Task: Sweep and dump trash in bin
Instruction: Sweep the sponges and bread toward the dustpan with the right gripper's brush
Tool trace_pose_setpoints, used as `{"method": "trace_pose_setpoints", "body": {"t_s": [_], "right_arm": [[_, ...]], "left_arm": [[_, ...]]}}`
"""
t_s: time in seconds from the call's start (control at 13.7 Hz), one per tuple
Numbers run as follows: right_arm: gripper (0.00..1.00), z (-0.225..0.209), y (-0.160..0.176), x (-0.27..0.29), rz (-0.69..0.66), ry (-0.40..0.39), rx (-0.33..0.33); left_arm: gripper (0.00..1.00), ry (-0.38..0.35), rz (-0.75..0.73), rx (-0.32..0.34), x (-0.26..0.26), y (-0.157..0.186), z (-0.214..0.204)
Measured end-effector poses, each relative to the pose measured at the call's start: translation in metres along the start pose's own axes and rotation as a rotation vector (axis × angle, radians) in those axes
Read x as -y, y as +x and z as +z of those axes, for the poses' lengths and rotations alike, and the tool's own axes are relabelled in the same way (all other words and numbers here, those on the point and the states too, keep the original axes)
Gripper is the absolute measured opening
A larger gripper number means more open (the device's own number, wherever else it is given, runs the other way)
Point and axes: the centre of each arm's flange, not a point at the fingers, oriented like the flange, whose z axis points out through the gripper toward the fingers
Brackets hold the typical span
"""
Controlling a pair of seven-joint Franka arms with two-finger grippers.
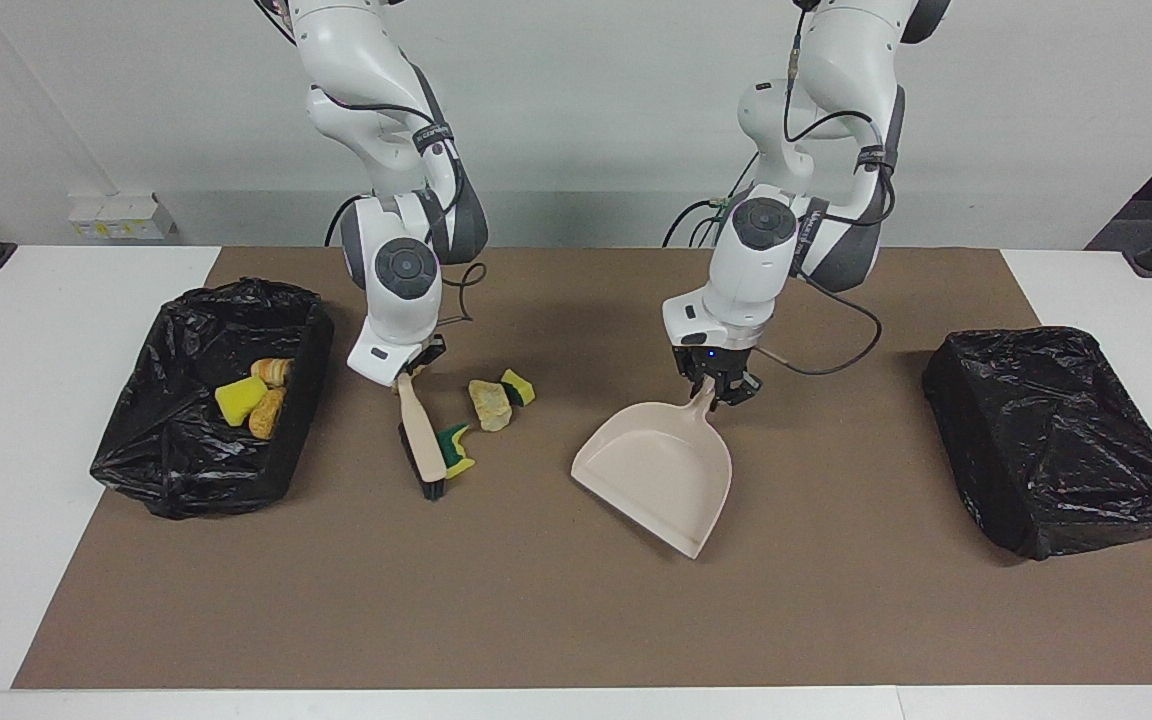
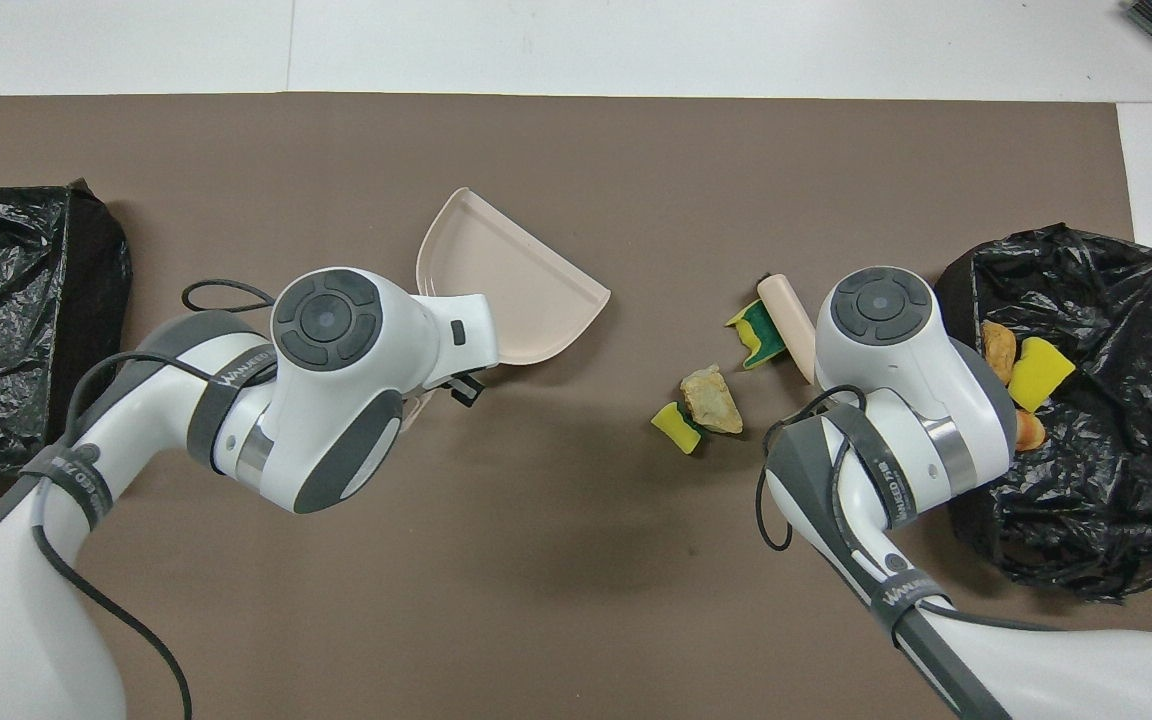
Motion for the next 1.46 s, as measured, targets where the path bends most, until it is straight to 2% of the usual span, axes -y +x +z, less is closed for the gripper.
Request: {"method": "trace_pose_setpoints", "body": {"t_s": [0.44, 0.66, 0.88, 1.1, 1.46], "right_arm": [[0.26, -0.028, -0.031, 0.016, 0.006, 0.081, 0.097], [0.26, -0.038, -0.048, 0.006, 0.026, 0.091, 0.129], [0.26, -0.035, -0.053, -0.020, 0.073, 0.109, 0.134], [0.26, -0.031, -0.061, -0.037, 0.106, 0.118, 0.129], [0.26, 0.010, -0.102, -0.049, 0.115, 0.035, 0.058]], "left_arm": [[0.33, 0.005, 0.314, 0.032, 0.039, -0.023, 0.001], [0.33, 0.003, 0.452, 0.091, 0.032, -0.027, 0.002], [0.33, 0.044, 0.552, 0.141, 0.007, -0.025, -0.003], [0.33, 0.042, 0.624, 0.149, -0.030, -0.017, -0.001], [0.33, 0.032, 0.721, 0.159, -0.079, -0.008, 0.007]]}}
